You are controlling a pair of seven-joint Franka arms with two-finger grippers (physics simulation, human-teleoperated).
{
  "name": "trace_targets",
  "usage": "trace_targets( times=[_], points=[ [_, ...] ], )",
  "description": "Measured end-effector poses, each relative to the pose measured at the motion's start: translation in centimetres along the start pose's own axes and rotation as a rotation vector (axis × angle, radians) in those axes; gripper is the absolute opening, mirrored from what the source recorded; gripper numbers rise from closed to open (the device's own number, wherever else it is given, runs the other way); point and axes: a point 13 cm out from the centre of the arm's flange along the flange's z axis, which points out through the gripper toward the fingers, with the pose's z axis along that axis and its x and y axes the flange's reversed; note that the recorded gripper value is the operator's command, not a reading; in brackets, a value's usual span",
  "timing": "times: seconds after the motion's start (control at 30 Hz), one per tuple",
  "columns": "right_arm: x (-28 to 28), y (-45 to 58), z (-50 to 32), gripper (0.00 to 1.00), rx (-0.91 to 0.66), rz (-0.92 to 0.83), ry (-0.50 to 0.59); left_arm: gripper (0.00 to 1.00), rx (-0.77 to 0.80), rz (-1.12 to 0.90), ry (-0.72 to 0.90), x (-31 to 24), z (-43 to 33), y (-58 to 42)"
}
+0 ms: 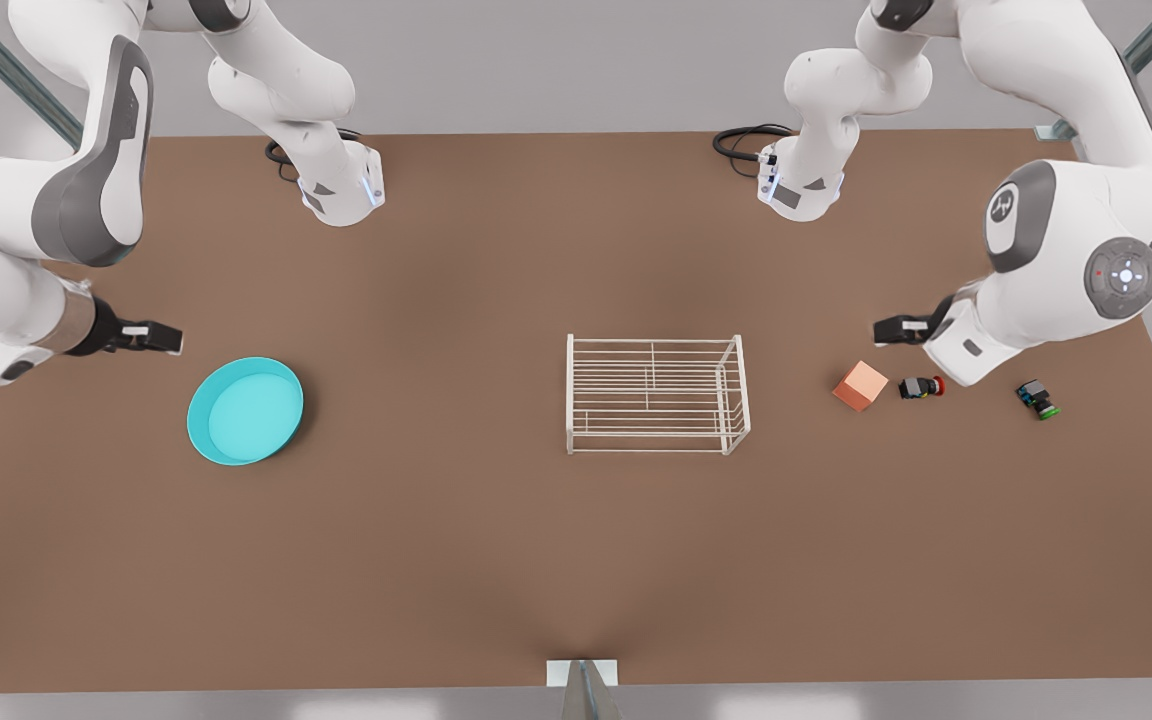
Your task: Place the plate on the shelf with right arm and place the red button switch in the plate with left arm
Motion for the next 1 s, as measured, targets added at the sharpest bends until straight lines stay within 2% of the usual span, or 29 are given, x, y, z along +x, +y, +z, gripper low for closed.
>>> trace_targets(
  times=[0.1, 0.2, 0.37, 0.47, 0.57, 0.7, 1.0],
  points=[
    [-1.8, -0.9, 2.1, 1.0, -0.005, 0.002, 0.017, 1.0, 0.006, -0.007, -0.006, -0.2, -0.1, 0.3],
    [-4.8, -9.2, 11.5, 1.0, -0.078, 0.096, 0.117, 1.0, 0.007, -0.004, -0.006, -0.2, -0.1, 0.2],
    [-5.5, -12.5, 23.0, 1.0, -0.163, 0.103, 0.163, 1.0, 0.009, -0.01, -0.007, -0.3, -0.2, 0.5],
    [-3.5, -11.9, 28.2, 1.0, -0.184, 0.089, 0.14, 1.0, 0.009, -0.013, -0.01, -0.3, -0.4, 0.7],
    [-3.7, -11.9, 31.4, 1.0, -0.177, 0.071, 0.076, 1.0, 0.008, -0.012, -0.006, -0.3, -0.2, 0.7],
    [-5.3, -13.5, 33.6, 1.0, -0.162, 0.066, -0.012, 1.0, 0.007, -0.012, 0.002, -0.1, -0.1, 0.7],
    [-5.4, -12.8, 36.9, 1.0, -0.197, 0.073, -0.076, 1.0, 0.003, -0.013, 0.019, 0.4, -0.1, 0.7]
  ],
)
